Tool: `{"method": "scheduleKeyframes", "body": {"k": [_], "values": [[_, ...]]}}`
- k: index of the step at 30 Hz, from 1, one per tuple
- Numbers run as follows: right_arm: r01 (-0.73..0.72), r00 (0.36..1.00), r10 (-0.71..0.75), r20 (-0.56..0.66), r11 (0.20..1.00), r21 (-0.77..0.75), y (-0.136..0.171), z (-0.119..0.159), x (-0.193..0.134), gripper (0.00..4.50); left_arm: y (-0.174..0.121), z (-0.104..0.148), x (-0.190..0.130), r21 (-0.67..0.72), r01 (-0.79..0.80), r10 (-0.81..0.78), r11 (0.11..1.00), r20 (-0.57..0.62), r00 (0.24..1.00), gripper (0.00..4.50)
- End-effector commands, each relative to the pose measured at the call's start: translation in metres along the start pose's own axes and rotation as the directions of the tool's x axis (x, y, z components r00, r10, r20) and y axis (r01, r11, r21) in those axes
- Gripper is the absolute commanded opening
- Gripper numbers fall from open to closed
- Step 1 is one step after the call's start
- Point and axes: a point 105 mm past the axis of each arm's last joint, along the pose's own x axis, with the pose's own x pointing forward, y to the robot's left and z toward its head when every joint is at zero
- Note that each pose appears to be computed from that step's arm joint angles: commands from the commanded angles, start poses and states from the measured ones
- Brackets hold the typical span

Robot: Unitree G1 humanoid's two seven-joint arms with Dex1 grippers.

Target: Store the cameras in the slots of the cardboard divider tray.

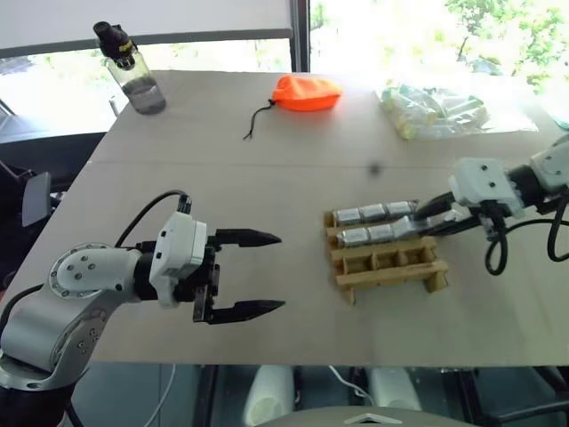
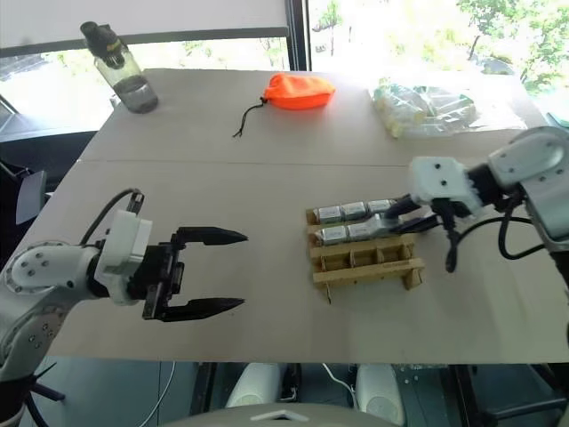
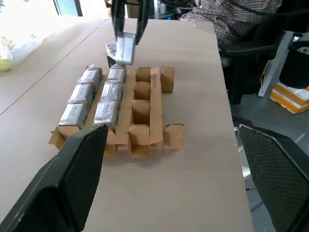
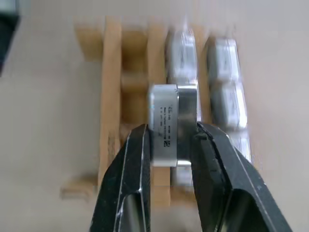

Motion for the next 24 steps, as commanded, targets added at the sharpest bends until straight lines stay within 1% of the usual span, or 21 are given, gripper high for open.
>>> {"method": "scheduleKeyframes", "body": {"k": [1,4,7,10,16,24], "values": [[-0.052,0.999,0.052,0.010,0.998,-0.031,0.007,0.031,0.017,0.63,0.004,0.004,0.000,0.036,0.012,-0.013,0.999,0.007,1.000,4.50],[-0.076,0.997,0.076,-0.013,0.996,-0.049,0.007,0.046,0.033,0.63,0.007,0.003,0.001,0.039,0.024,-0.025,0.999,0.008,1.000,4.50],[-0.015,0.991,0.008,-0.136,0.998,-0.053,-0.005,0.042,0.050,0.63,0.010,0.003,0.002,0.045,0.032,-0.033,0.998,0.011,0.999,4.50],[-0.012,0.977,0.007,-0.213,1.000,-0.021,-0.003,0.037,0.058,0.63,0.012,0.003,0.004,0.050,0.037,-0.038,0.998,0.014,0.999,4.50],[-0.030,0.954,0.032,-0.298,0.999,0.012,0.007,0.031,0.065,0.63,0.012,0.003,0.004,0.052,0.041,-0.041,0.998,0.012,0.999,4.50],[-0.065,0.925,0.083,-0.370,0.996,0.062,0.022,0.027,0.063,0.63,0.013,0.003,0.005,0.053,0.048,-0.049,0.997,0.009,0.999,4.50]]}}
